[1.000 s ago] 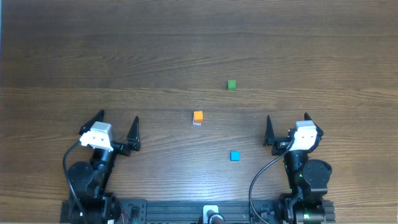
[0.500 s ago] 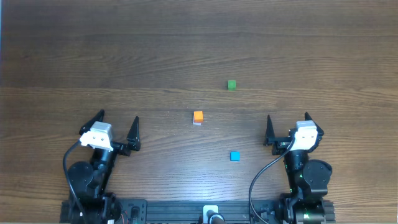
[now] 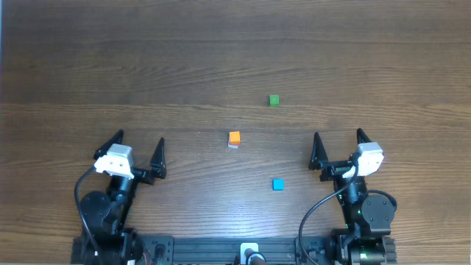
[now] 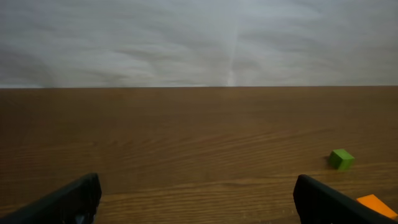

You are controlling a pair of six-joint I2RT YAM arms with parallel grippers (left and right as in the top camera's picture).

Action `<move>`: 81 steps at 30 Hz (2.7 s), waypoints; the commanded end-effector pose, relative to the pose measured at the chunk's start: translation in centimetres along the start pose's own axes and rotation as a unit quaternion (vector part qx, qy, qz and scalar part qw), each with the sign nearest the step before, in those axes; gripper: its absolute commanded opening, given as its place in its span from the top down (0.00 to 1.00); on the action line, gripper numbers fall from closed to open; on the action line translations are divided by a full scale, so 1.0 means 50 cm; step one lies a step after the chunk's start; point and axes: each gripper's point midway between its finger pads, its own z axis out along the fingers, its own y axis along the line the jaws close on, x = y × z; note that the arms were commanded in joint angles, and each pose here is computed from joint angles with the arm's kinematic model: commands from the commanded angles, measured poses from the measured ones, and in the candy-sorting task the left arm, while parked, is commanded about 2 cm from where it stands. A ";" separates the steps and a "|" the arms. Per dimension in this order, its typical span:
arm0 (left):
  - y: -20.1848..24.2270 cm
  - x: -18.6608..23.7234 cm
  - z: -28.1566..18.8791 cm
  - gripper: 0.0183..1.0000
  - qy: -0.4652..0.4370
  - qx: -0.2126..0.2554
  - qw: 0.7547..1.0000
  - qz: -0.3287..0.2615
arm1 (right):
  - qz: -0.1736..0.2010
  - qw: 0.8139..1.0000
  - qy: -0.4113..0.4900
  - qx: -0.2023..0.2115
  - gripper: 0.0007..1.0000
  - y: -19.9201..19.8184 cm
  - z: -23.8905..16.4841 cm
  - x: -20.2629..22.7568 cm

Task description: Stack Cubes

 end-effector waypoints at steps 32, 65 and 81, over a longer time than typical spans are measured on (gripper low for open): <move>-0.001 0.001 0.000 0.00 -0.004 0.002 1.000 0.008 | 0.029 0.822 0.567 0.028 0.01 0.167 0.328 0.145; -0.001 0.001 0.000 0.00 -0.004 0.002 1.000 0.008 | -0.020 0.760 0.643 0.089 0.28 0.120 0.373 0.379; 0.000 0.001 0.000 0.00 -0.004 0.002 1.000 0.008 | -0.016 0.760 0.643 0.092 0.72 0.121 0.373 0.380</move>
